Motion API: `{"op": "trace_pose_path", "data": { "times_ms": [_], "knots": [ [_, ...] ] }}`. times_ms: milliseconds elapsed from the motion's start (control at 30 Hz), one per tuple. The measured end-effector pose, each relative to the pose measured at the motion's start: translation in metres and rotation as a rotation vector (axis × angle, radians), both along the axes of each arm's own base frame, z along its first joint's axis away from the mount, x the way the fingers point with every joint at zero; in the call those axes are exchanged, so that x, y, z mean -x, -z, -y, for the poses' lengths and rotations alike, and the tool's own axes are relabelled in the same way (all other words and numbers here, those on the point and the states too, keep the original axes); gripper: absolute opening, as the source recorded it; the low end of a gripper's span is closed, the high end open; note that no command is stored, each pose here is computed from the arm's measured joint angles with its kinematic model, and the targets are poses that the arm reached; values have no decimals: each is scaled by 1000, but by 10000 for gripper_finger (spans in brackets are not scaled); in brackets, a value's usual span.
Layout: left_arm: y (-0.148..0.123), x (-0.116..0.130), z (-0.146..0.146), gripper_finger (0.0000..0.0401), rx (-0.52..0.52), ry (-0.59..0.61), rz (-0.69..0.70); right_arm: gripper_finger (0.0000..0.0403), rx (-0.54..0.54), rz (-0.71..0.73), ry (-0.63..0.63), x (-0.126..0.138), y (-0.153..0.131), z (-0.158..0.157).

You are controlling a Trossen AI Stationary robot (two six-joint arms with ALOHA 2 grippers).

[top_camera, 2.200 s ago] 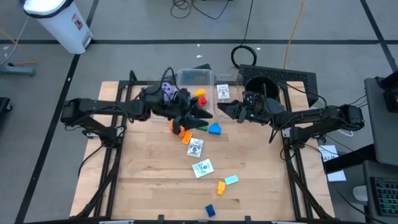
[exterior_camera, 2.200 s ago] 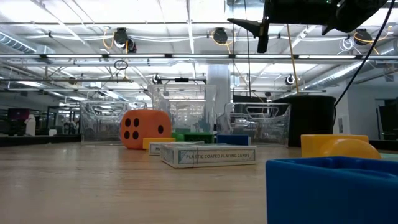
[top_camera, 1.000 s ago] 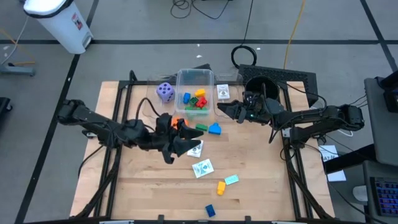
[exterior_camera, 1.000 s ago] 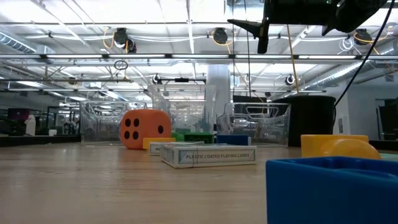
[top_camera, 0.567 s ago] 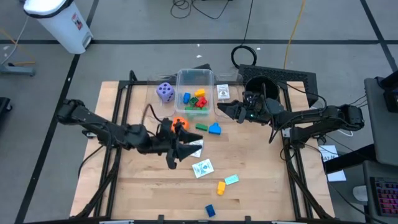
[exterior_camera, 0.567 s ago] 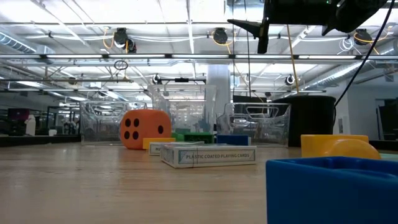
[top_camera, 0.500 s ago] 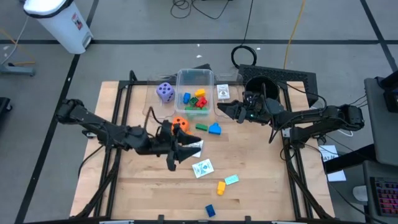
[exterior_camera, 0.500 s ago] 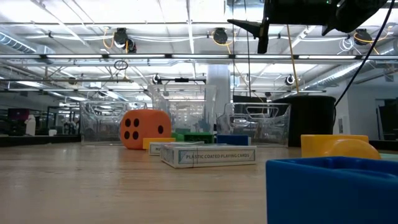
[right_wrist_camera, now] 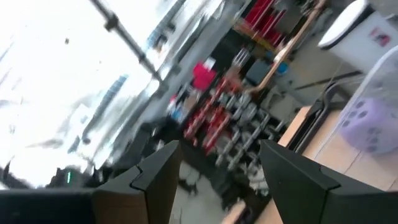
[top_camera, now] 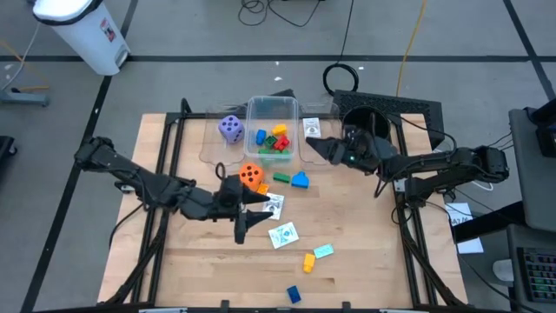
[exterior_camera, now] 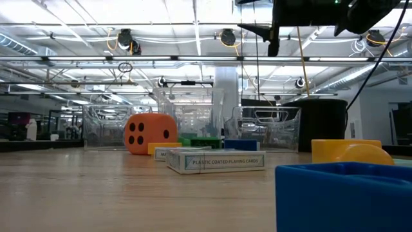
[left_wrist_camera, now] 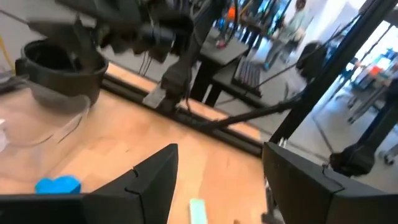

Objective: Pick & Place Toys
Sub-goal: Put the blue playing card box into the right transparent bin

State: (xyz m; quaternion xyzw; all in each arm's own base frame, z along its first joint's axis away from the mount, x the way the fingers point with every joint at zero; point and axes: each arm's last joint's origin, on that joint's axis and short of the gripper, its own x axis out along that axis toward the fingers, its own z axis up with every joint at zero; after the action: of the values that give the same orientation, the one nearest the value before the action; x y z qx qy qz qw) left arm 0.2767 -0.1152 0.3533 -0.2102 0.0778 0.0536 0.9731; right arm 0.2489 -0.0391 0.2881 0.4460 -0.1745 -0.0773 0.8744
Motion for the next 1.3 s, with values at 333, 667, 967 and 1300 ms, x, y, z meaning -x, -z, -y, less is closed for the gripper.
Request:
{"op": "trace_pose_path", "data": {
  "times_ms": [333,667,967,1300],
  "knots": [
    [18,0,-11,241,-9,59,-192,215,-29,2,51,0,1,2],
    [18,-3,-18,241,-33,74,-199,215,-92,23,105,1,1,3],
    [9,4,-23,241,-1,174,-184,214,3,145,-75,-8,-34,-11],
    [-29,38,-49,241,-75,161,-32,204,428,-591,-286,-68,-79,-72]
  ]
}}
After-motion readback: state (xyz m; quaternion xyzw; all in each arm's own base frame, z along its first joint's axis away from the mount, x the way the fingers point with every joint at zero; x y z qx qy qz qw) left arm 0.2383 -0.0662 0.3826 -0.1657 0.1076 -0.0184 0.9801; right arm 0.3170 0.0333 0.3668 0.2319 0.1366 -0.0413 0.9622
